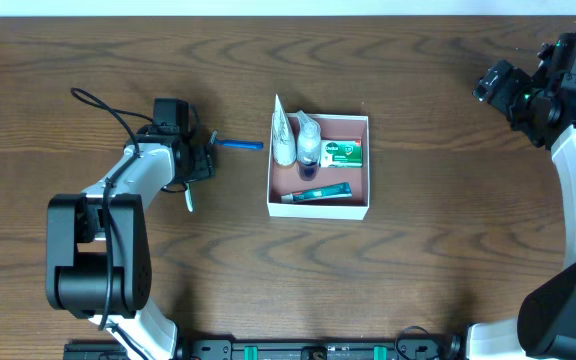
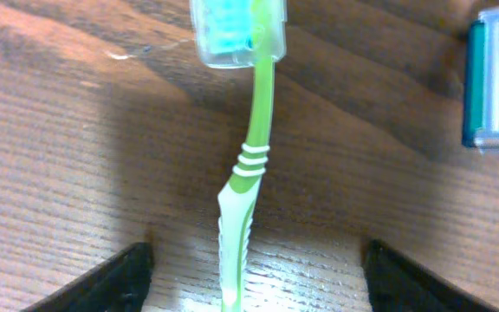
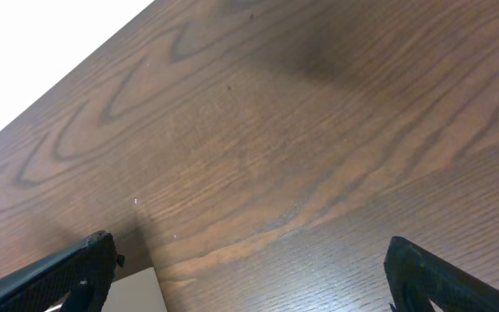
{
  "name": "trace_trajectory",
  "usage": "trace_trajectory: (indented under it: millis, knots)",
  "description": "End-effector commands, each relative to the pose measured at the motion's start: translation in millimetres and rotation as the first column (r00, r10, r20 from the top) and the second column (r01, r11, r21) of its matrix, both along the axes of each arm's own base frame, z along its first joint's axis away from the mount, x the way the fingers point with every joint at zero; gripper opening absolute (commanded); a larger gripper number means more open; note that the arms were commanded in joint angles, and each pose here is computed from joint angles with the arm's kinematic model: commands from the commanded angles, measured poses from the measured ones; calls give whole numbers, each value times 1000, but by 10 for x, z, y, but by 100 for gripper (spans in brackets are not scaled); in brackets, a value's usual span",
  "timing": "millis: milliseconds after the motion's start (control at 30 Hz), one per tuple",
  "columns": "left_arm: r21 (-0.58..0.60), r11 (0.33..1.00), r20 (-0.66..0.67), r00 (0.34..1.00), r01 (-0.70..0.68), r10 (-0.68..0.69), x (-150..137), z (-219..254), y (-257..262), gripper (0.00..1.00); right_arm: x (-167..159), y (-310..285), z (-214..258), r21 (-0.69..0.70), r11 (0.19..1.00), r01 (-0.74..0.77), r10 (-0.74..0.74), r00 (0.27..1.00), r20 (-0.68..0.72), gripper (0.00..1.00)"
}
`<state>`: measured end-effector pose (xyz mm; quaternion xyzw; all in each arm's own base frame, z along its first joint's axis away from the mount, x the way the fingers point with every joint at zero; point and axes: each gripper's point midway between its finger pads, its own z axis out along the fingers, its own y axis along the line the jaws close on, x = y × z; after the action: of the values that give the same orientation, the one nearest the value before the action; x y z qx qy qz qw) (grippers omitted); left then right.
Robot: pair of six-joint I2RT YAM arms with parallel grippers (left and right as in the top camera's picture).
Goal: Pack container
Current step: 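Move the left gripper to the green toothbrush and grasp it, then carry the toothbrush into the box and release it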
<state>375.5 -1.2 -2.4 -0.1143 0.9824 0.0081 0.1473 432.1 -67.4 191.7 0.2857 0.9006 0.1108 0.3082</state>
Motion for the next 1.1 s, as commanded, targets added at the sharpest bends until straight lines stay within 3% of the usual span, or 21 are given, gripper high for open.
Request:
trace_trajectory:
  millis: [0, 67, 200, 367, 733, 900, 1067]
  knots:
    - [20, 1000, -28, 1000, 6, -5, -24, -94, 38, 56, 12, -41, 118, -19, 1000, 1, -1, 1000, 28, 99]
    - [19, 1000, -29, 1000, 6, -5, -25, -94, 38, 43, 12, -41, 118, -19, 1000, 1, -1, 1000, 29, 99]
    - [19, 1000, -32, 999, 6, -5, -34, -96, 38, 37, 12, -41, 118, -19, 1000, 1, -1, 1000, 28, 99]
    - [19, 1000, -20, 1000, 6, -5, -5, -89, 37, 6, 12, -41, 118, -19, 1000, 1, -1, 1000, 28, 99]
    - [2, 1000, 21, 1000, 11, -11, 92, 99, 4, 6, 12, -41, 118, -19, 1000, 1, -1, 1000, 28, 99]
    - [-29, 999, 133, 991, 35, -31, 265, 623, -64, 6, 13, -41, 119, -19, 1000, 1, -1, 1000, 29, 99]
    - [-87, 976, 319, 934, 202, -164, 344, 1364, -321, 6, 12, -41, 118, -19, 1000, 1, -1, 1000, 28, 99]
